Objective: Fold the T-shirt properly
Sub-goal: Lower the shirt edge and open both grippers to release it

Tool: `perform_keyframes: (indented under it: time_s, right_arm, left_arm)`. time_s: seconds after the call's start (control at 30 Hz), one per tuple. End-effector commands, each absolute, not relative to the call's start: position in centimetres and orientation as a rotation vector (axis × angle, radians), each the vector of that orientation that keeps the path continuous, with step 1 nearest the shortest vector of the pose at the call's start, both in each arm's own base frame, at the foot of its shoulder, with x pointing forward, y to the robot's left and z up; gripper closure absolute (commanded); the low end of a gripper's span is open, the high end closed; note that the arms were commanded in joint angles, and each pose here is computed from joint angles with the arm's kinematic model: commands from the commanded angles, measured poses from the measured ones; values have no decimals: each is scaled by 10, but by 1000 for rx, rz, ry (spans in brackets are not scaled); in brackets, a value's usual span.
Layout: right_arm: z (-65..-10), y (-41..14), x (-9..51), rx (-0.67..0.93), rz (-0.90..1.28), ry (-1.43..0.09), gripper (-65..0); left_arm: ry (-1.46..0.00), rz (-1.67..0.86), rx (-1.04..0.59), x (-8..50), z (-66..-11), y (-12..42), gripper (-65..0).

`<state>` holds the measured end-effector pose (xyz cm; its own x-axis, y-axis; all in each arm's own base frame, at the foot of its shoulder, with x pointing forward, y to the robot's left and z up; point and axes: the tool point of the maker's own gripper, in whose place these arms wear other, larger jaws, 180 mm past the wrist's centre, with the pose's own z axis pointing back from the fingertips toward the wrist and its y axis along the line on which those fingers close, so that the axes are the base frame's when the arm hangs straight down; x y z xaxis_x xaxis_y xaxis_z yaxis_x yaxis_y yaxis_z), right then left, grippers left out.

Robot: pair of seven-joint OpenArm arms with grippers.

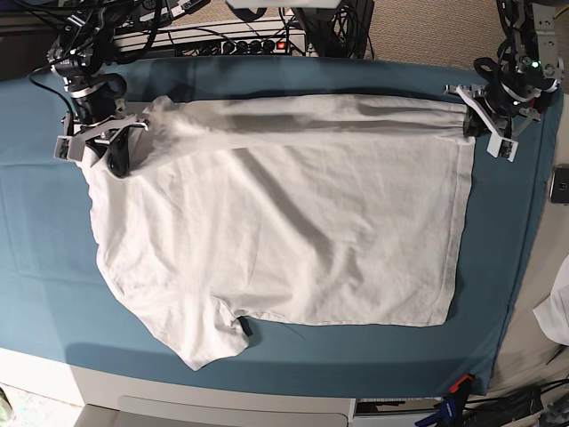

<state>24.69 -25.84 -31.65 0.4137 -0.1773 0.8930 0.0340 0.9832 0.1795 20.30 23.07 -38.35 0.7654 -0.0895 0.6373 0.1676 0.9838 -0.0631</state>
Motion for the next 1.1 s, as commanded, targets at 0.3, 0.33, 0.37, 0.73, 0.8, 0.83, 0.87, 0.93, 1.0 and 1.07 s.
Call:
perform_keyframes:
  time_s: [0.3,0.33,0.37,0.73,0.8,0.83,0.87,0.93,1.0,1.07]
  right_arm:
    - [-291,-266,257,125,-50,-1209,0]
    - [-290,-266,258,124,-37,-1208,0]
    - [-290,-266,259,123,-28,-1205,0]
    - [-297,-239,265,182,46,-1176,0]
    - [-299,-241,265,166,55,-1168,0]
    - [-300,-242,264,155,60,-1162,0]
    - [-301,-242,264,147,64,-1158,0]
    - [-302,-243,264,139,68,-1153,0]
    - [-302,-243,264,139,68,-1153,0]
    - [-302,-243,264,139,69,-1152,0]
  left_arm:
    - [-718,-151,-97,210,-374,236,0]
    - [-718,-151,-97,210,-374,236,0]
    - [-718,-151,-97,210,-374,236,0]
    - [-718,-151,-97,210,-374,236,0]
    - [-718,-151,-97,210,-374,236,0]
    - [-718,-150,-97,210,-375,236,0]
    - [-718,-150,-97,210,-375,236,0]
    - [-718,-151,-98,210,-374,236,0]
    - [-718,-151,-98,210,-374,236,0]
    - [-718,-151,-98,210,-374,236,0]
